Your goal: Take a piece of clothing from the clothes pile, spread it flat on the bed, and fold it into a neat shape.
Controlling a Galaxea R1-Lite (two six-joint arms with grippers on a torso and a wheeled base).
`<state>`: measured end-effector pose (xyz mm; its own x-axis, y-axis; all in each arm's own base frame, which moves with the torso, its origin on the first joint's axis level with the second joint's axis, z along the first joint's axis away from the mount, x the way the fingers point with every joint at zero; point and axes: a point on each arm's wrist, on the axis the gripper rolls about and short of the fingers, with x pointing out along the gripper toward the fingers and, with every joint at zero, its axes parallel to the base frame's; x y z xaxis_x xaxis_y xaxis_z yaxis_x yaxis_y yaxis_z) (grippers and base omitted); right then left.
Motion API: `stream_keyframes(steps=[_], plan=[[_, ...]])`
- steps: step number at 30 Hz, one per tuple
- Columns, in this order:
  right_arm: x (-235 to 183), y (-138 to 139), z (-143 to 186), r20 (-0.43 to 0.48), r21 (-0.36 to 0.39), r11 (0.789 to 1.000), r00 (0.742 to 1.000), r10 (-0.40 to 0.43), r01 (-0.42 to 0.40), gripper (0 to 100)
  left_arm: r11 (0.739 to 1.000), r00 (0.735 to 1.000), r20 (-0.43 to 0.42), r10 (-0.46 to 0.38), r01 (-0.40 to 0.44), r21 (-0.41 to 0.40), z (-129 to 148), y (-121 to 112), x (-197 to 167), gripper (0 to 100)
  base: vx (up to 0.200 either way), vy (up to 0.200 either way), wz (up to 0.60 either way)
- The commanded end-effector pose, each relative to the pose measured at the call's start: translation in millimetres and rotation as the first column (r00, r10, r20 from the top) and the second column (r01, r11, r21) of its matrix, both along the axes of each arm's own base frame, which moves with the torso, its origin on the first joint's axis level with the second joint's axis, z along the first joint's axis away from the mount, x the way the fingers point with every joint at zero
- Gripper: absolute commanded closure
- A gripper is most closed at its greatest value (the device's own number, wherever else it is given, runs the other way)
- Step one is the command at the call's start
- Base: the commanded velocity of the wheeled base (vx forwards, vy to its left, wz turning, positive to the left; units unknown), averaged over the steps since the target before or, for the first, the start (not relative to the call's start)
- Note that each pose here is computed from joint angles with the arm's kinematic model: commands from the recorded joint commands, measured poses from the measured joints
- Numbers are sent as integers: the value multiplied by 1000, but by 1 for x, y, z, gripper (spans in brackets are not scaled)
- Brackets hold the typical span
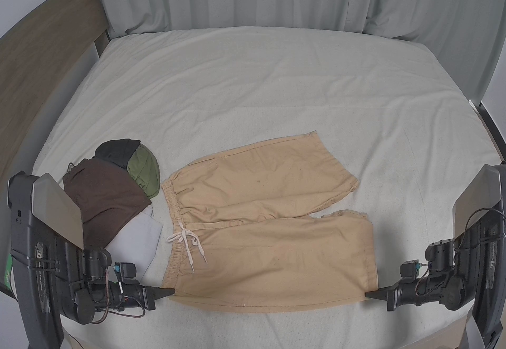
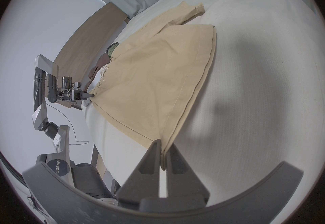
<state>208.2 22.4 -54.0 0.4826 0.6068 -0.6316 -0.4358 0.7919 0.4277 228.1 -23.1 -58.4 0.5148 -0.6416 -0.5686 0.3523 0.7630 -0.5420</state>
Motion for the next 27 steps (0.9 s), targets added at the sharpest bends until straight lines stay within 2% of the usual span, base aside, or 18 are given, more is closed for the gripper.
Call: stream_keyframes(steps=[1, 16, 23, 27], plan=[[-7, -2, 0, -39, -14, 1000, 999, 9, -10, 100, 1000, 1000, -14, -6, 6, 7, -1, 0, -4, 100, 0, 0, 0], [-12, -3, 8, -59, -11, 999, 998, 29, -30, 100, 999, 999, -20, -50, 51, 9, -1, 1, -13, 100, 0, 0, 0], [-11, -2, 9, -41, -7, 999, 999, 34, -34, 100, 999, 999, 3, -52, 52, 10, 1, 1, -10, 100, 0, 0, 0], [-7, 0, 12, 3, 11, 999, 999, 46, -46, 100, 998, 998, 18, -56, 56, 9, 4, 0, -8, 100, 0, 0, 0]])
